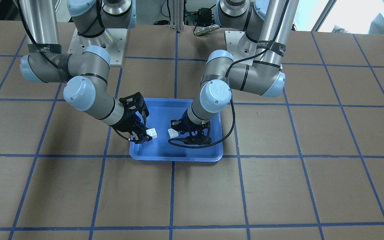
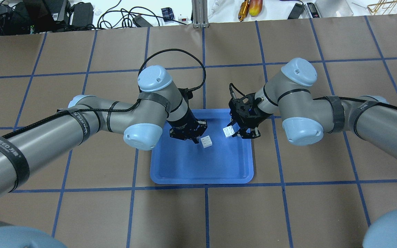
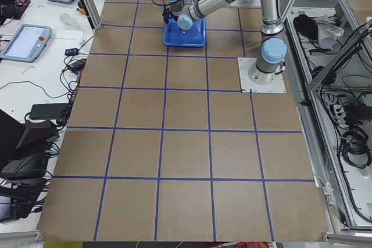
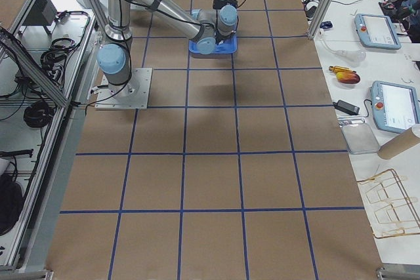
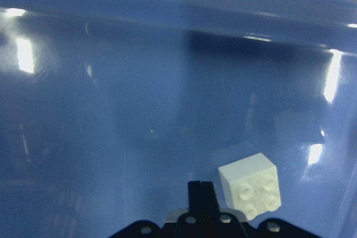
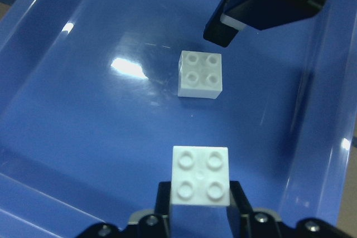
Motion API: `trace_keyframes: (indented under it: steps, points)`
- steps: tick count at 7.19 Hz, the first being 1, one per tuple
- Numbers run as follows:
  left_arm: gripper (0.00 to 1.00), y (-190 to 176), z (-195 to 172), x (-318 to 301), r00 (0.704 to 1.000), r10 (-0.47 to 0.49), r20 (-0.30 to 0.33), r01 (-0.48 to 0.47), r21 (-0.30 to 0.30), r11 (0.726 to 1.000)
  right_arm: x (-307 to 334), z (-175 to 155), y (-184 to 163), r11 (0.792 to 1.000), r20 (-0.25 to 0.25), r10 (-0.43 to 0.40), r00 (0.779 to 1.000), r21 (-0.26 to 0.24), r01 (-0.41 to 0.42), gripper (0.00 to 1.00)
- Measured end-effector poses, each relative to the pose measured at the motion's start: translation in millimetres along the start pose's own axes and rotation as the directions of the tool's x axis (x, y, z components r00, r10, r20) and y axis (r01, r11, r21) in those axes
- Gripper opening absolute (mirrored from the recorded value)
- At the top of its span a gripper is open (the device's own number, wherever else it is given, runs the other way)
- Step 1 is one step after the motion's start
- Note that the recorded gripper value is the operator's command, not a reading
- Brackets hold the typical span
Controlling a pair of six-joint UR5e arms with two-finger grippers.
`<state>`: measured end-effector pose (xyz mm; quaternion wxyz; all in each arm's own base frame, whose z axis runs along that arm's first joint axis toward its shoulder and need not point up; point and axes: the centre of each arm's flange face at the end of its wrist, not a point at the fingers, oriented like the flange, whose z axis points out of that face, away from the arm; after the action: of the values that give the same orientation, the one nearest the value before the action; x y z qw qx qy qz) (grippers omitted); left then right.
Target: Assemble white blocks and place on blue tray
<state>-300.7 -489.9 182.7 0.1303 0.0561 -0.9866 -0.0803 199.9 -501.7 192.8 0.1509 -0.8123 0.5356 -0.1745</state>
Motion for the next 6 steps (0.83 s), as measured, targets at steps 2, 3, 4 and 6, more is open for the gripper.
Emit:
trace_keyframes:
  steps: [2, 3, 4, 6]
  points:
    - [0.00, 0, 0, 1, 1.000, -0.002, -0.004, 0.002, -0.001, 1.000, 4, 7, -1, 1.000, -0.007, 0.026, 1.000, 0.000, -0.026, 0.00]
    - [0.00, 0, 1, 2, 1.000, 0.002, -0.003, -0.002, 0.000, 1.000, 5, 11, -6, 1.000, -0.013, 0.031, 0.999, -0.001, -0.031, 0.00]
    - [0.00, 0, 1, 2, 1.000, 0.000, -0.003, 0.000, 0.000, 1.000, 6, 16, -11, 0.999, -0.013, 0.036, 0.999, -0.001, -0.036, 0.00]
    - [0.00, 0, 2, 3, 1.000, -0.001, -0.003, 0.001, 0.000, 1.000, 6, 25, -25, 0.999, 0.001, 0.051, 0.999, -0.009, -0.051, 0.00]
